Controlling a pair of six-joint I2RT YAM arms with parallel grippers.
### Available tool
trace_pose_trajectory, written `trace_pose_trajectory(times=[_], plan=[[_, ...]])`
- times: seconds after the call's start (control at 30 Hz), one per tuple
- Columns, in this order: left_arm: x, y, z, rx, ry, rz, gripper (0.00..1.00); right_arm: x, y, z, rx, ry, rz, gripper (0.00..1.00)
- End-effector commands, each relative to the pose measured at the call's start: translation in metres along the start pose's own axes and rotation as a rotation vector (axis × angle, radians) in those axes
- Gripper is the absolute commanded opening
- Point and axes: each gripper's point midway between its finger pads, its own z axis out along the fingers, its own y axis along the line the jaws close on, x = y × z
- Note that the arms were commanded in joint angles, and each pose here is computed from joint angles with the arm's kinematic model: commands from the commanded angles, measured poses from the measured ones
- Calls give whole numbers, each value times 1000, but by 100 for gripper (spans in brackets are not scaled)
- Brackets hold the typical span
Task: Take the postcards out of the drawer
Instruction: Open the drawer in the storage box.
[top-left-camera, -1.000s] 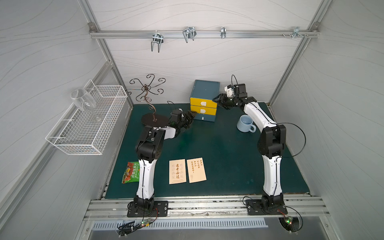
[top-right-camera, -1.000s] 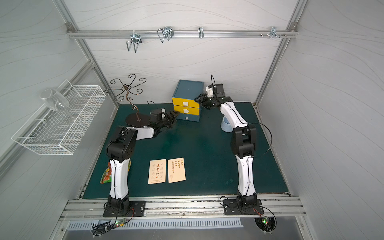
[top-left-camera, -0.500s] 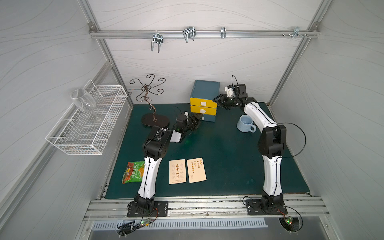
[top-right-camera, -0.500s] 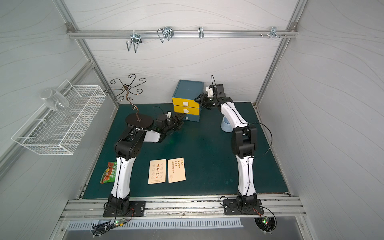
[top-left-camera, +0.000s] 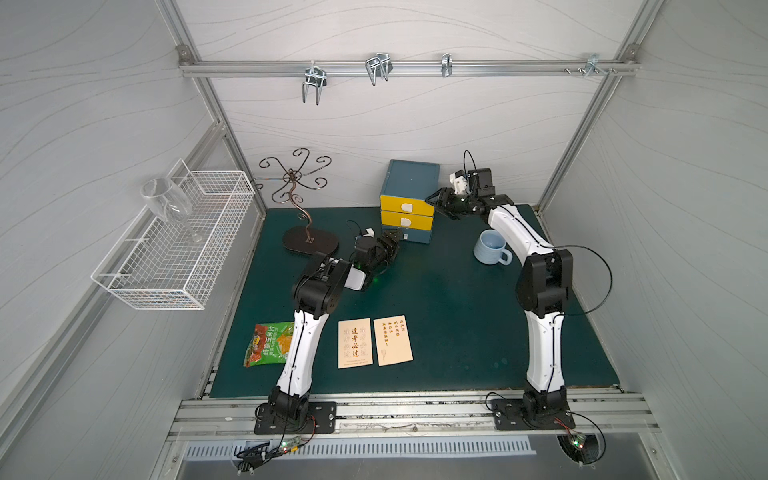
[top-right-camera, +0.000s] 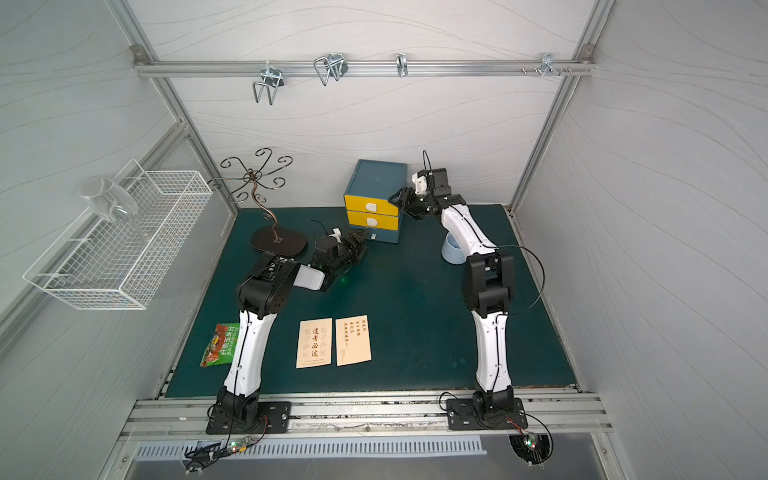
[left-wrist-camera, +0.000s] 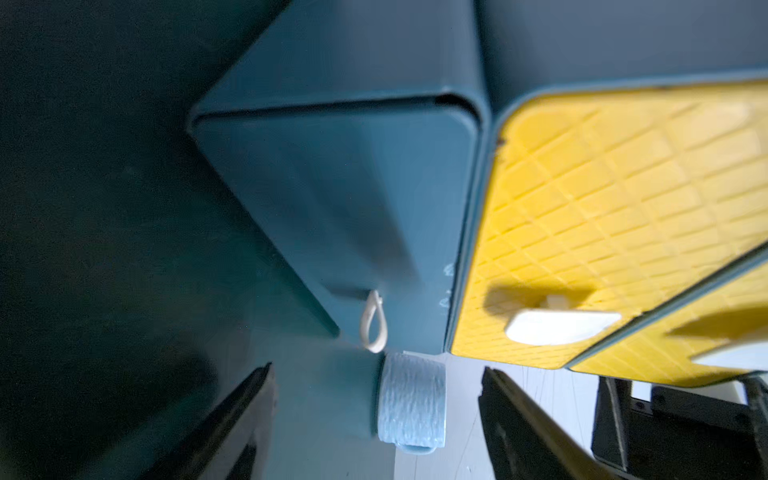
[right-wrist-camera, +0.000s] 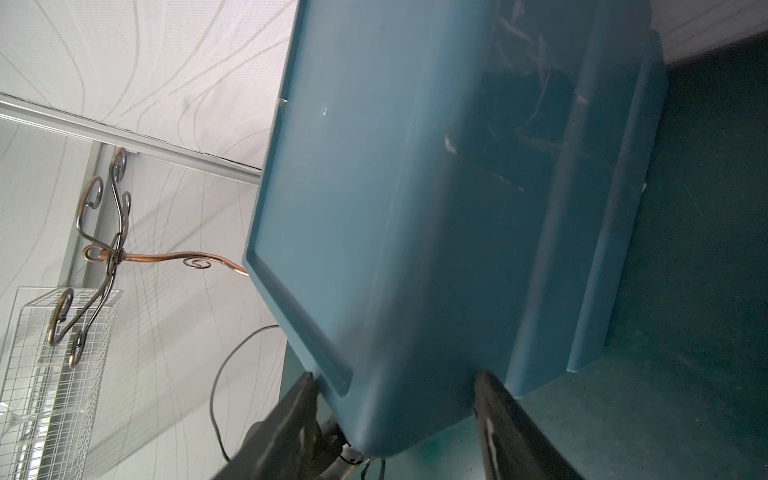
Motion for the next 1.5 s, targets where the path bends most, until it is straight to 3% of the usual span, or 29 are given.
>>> trace_pose_trajectory(times=[0.0, 0.33, 0.6, 1.07, 1.47], plan=[[-1, -3, 5, 52, -58, -1, 81, 16, -30, 5, 87, 43, 63, 61], [2, 7, 15, 41, -89, -12, 79, 16, -29, 6, 81, 44, 67, 61], [-2, 18, 21, 52, -114, -53, 67, 16, -30, 5, 82, 45, 66, 61], [6, 16, 34, 47, -92, -58, 58, 16, -31, 5, 81, 46, 70, 59], [6, 21, 37, 51, -92, -70, 31, 18, -31, 4, 80, 52, 72, 58]])
